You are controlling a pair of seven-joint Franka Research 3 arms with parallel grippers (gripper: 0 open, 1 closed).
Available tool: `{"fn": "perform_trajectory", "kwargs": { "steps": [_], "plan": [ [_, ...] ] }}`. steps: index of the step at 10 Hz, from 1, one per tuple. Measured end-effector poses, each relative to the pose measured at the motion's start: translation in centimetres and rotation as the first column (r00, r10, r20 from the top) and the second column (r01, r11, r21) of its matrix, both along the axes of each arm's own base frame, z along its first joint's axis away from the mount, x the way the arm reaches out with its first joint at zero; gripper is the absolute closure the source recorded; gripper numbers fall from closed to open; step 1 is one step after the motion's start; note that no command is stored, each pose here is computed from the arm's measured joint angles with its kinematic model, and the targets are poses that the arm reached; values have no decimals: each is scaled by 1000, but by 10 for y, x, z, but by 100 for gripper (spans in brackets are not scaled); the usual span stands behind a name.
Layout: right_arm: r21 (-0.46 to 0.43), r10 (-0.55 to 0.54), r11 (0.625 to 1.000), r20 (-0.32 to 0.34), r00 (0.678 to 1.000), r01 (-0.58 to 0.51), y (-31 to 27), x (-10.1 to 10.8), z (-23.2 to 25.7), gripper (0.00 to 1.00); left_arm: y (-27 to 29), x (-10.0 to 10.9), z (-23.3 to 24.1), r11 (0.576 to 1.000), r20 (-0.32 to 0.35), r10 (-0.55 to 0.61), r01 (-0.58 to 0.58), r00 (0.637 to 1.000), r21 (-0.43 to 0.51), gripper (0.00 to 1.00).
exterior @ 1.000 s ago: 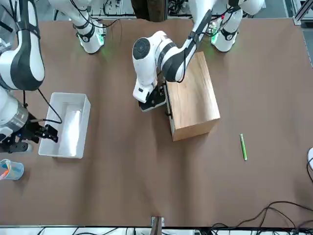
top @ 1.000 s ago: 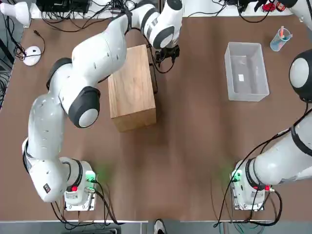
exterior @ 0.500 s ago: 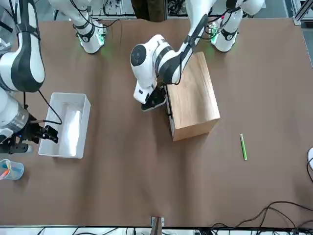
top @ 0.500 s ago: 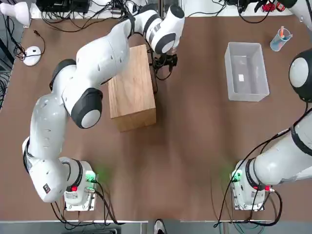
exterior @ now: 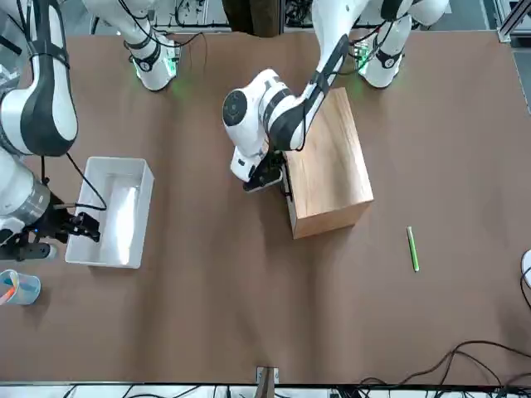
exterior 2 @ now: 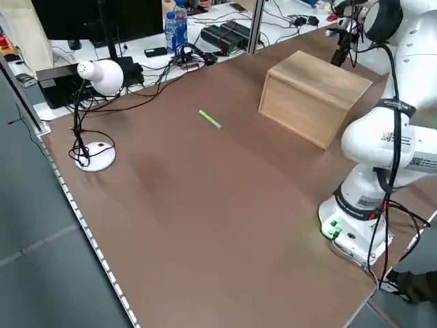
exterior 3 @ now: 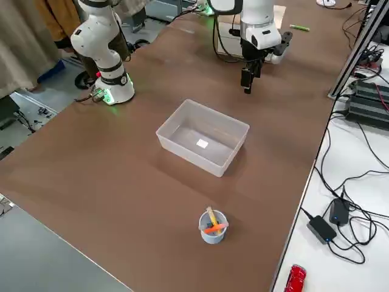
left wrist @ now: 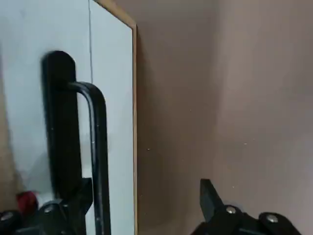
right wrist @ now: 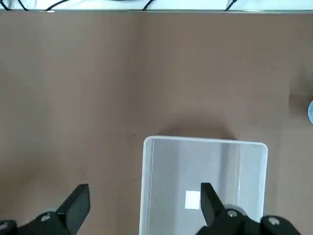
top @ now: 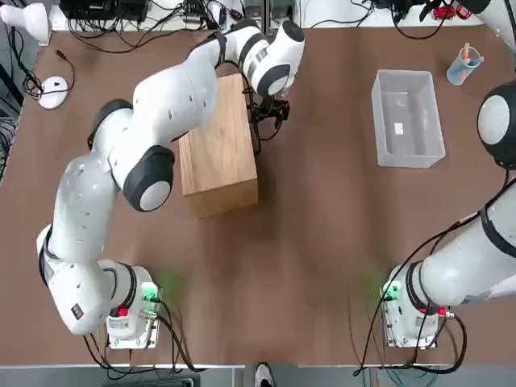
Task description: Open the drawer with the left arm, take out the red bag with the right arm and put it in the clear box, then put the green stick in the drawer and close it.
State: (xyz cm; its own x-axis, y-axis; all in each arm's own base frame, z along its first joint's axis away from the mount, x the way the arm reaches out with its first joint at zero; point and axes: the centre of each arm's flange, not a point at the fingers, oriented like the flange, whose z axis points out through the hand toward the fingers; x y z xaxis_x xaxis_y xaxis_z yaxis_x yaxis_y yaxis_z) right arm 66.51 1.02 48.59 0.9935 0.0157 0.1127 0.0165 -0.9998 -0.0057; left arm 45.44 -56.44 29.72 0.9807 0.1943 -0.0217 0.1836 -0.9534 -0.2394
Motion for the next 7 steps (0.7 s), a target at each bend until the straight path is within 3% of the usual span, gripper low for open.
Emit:
{"fn": "perform_trajectory", "kwargs": {
  "steps": [7],
  "plan": [
    [0, 0, 1000, -1, 1000, 0, 0, 0, -1, 0, -5, 1, 0, 1000, 15, -5, 6, 1000, -22, 3]
  ]
}}
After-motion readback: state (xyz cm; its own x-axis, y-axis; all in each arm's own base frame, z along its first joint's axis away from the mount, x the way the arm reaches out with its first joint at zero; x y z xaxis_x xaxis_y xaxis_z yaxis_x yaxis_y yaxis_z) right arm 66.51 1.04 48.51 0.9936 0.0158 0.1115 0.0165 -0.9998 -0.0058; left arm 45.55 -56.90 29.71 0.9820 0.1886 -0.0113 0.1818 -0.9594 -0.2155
